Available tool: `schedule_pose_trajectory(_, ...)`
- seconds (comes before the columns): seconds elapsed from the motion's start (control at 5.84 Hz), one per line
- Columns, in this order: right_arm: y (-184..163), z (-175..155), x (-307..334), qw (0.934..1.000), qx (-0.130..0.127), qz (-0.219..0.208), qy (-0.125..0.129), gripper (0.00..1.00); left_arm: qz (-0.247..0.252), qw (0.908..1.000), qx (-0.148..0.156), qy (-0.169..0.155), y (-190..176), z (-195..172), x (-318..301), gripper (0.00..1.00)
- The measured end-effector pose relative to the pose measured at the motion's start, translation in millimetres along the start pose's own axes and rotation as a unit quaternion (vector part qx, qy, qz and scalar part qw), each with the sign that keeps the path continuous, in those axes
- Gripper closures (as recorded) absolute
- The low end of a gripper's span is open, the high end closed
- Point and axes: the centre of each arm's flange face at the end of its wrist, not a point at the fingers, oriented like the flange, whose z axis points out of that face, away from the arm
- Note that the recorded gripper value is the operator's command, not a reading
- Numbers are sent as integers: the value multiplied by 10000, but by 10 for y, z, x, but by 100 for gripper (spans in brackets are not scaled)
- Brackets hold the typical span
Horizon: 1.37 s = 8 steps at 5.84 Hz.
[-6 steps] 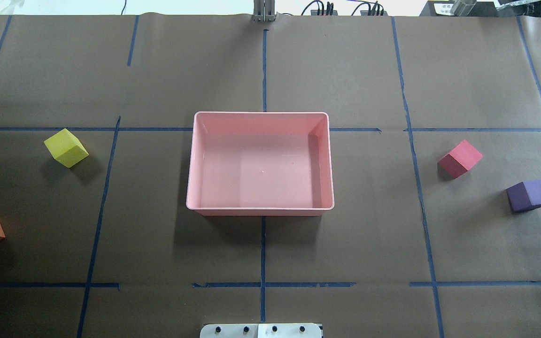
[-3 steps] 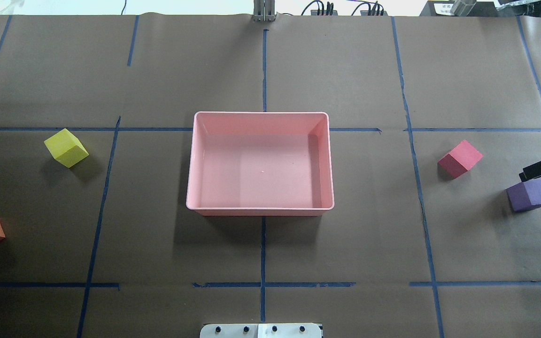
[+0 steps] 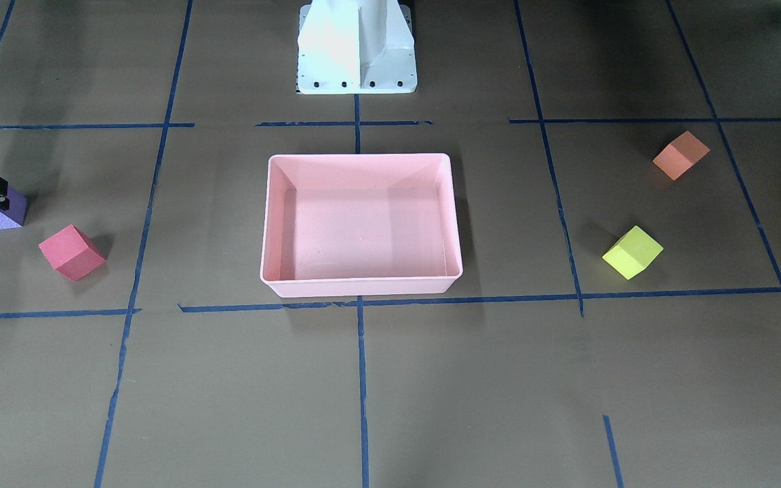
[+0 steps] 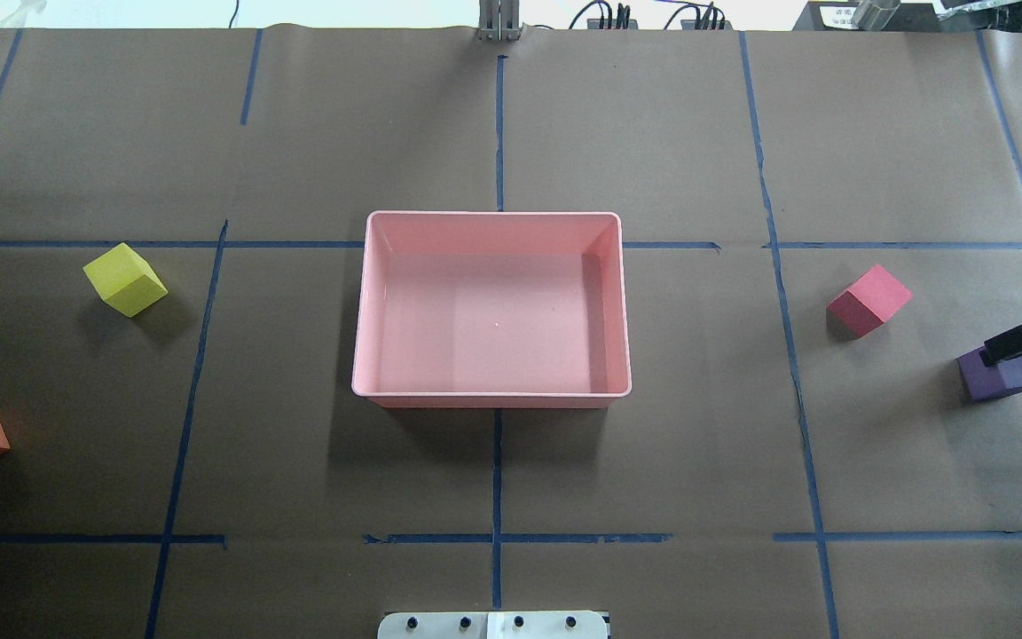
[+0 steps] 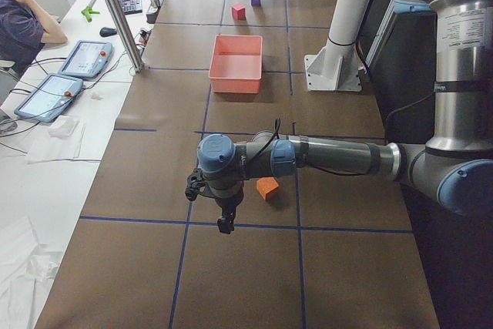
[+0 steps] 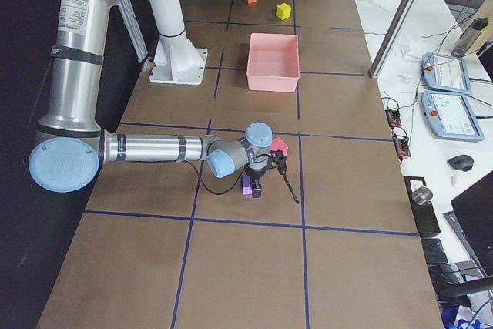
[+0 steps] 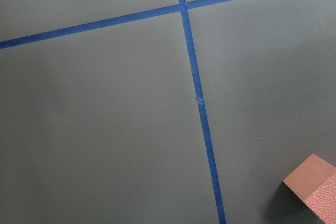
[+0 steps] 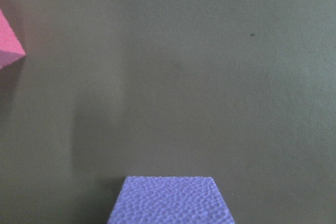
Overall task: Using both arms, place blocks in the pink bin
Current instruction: 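Lower the right gripper onto the purple cube and grasp it, then carry the purple cube with the right gripper into the pink bin and release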
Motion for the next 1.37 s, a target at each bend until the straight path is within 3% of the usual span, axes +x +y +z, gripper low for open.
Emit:
schedule_pose_trajectory(0.17, 13, 45, 13, 10000, -39, -8, 36, 72, 0, 10000, -1, -2, 0, 0, -1, 0)
schedule_pose_trajectory(0.68, -53, -81, -123, 9998, 104, -145, -2, 74, 4, 10000, 3, -5, -1, -4, 3, 0)
schedule_pose_trajectory(1.03, -228, -517, -580, 9984, 433, -248, -283, 74, 13, 10000, 12, -7, -3, -13, 11, 0)
schedule_pose_trajectory(1.37, -659, -1131, -1378, 9967, 554, 280, -524, 73, 15, 10000, 15, -6, -4, -16, 14, 0)
